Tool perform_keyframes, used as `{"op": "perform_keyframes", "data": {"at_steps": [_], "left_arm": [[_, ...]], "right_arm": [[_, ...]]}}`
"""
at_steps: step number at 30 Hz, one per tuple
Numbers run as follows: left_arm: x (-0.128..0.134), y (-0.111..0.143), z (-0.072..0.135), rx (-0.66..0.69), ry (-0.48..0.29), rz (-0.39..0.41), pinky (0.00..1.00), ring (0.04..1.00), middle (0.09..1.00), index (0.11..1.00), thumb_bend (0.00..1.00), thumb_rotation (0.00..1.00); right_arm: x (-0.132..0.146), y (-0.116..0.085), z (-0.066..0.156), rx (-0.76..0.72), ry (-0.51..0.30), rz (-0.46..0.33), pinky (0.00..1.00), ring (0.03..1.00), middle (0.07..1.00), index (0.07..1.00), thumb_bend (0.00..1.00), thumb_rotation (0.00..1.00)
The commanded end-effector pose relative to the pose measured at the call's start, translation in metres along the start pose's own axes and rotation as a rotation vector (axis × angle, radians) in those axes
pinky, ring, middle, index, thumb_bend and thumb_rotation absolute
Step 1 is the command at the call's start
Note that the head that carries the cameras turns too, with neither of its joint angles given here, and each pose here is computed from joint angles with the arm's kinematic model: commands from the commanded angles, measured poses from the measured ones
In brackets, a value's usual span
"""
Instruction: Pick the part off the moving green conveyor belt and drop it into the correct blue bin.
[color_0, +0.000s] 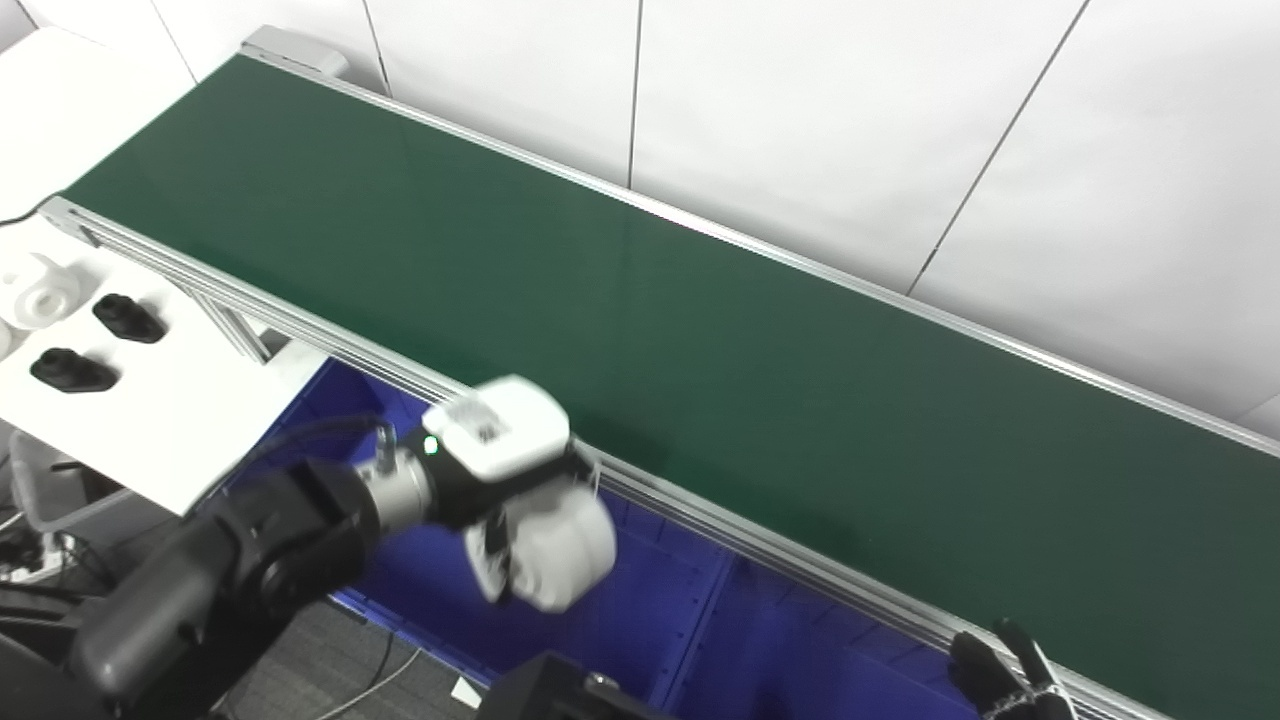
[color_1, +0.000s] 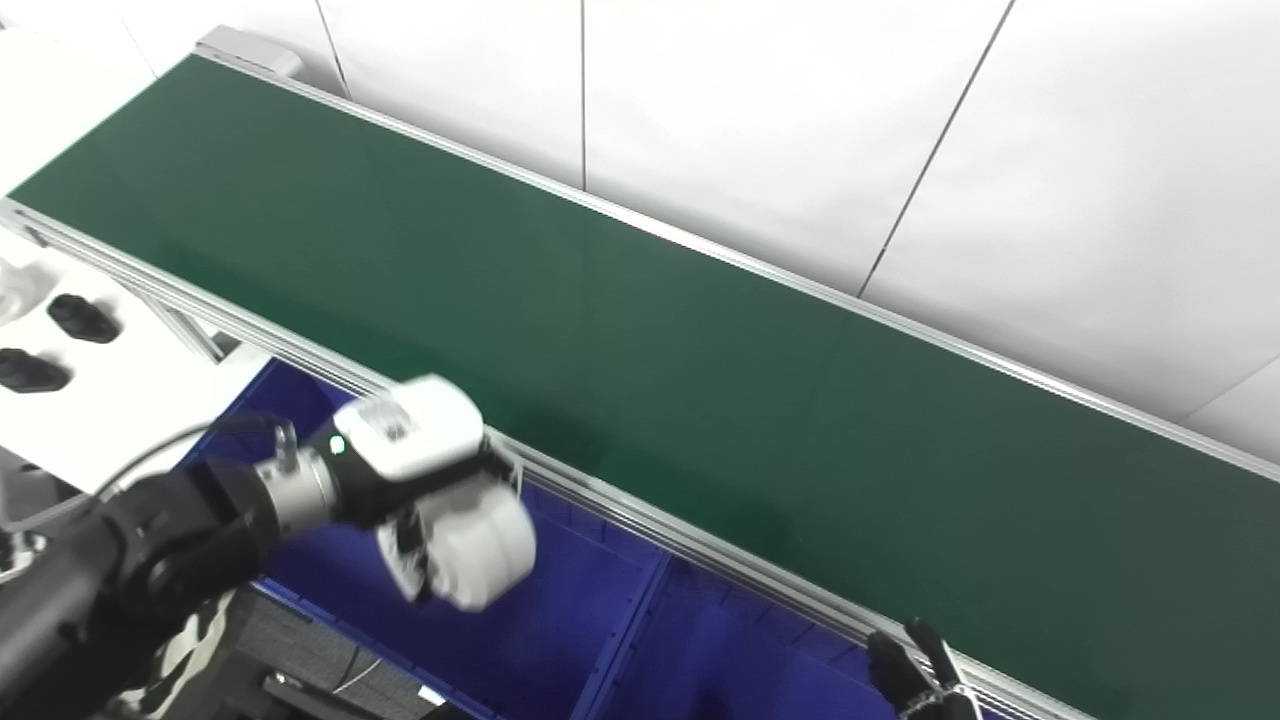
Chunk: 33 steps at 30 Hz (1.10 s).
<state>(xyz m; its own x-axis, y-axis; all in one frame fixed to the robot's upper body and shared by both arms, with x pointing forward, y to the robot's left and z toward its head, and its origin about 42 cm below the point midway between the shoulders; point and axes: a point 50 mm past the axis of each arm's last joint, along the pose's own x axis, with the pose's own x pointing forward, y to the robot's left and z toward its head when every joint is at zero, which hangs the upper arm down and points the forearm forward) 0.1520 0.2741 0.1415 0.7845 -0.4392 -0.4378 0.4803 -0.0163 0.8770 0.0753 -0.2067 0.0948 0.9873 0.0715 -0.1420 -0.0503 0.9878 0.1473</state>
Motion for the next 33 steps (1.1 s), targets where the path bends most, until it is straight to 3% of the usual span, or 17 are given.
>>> {"op": "perform_keyframes", "data": {"at_steps": [1,6,8,10,11,13,14,21,29,33], "left_arm": [[0.001,0.002,-0.002,0.042,-0.009,0.034,0.34,0.380,0.490,0.527,0.50,0.00],[0.002,-0.009,-0.009,0.074,0.017,-0.023,0.34,0.384,0.485,0.525,0.50,0.00],[0.000,-0.007,-0.009,0.091,0.035,-0.031,0.42,0.504,0.556,0.499,0.52,0.02],[-0.001,-0.004,-0.008,0.122,0.052,-0.039,0.45,0.549,0.616,0.497,0.52,0.04],[-0.001,-0.002,-0.008,0.137,0.060,-0.044,0.55,0.659,0.712,0.639,0.80,0.16],[-0.002,0.001,-0.007,0.167,0.065,-0.054,0.65,0.738,0.783,0.735,0.96,0.28],[-0.002,0.001,-0.007,0.174,0.065,-0.058,0.67,0.754,0.800,0.757,0.98,0.32],[-0.006,0.002,-0.005,0.258,0.060,-0.076,0.75,0.817,0.862,0.823,1.00,0.53],[-0.013,0.012,0.000,0.259,0.055,-0.054,0.79,0.861,0.912,0.851,1.00,0.61],[-0.019,0.023,0.009,0.126,0.015,-0.017,0.80,0.867,0.923,0.882,1.00,0.60]], "right_arm": [[-0.002,0.002,0.004,0.004,-0.039,-0.007,0.85,0.805,0.740,0.817,0.87,1.00],[-0.001,0.005,0.002,0.015,-0.053,0.009,0.85,0.800,0.743,0.814,0.83,1.00],[0.000,0.006,0.002,0.019,-0.056,0.009,0.85,0.800,0.744,0.812,0.83,1.00],[0.000,0.006,0.002,0.017,-0.057,0.006,0.84,0.799,0.743,0.810,0.83,1.00],[0.000,0.006,0.002,0.016,-0.057,0.004,0.84,0.797,0.740,0.810,0.83,1.00],[0.000,0.006,0.003,0.014,-0.059,0.001,0.84,0.795,0.739,0.810,0.83,1.00],[0.000,0.006,0.003,0.015,-0.061,0.000,0.84,0.792,0.739,0.809,0.83,1.00],[0.000,0.005,0.003,0.012,-0.059,0.000,0.83,0.790,0.736,0.807,0.84,1.00],[-0.001,0.006,0.002,0.013,-0.058,-0.001,0.84,0.791,0.736,0.804,0.84,1.00],[-0.002,0.008,0.002,0.002,-0.059,-0.004,0.82,0.782,0.731,0.797,0.85,1.00]]}}
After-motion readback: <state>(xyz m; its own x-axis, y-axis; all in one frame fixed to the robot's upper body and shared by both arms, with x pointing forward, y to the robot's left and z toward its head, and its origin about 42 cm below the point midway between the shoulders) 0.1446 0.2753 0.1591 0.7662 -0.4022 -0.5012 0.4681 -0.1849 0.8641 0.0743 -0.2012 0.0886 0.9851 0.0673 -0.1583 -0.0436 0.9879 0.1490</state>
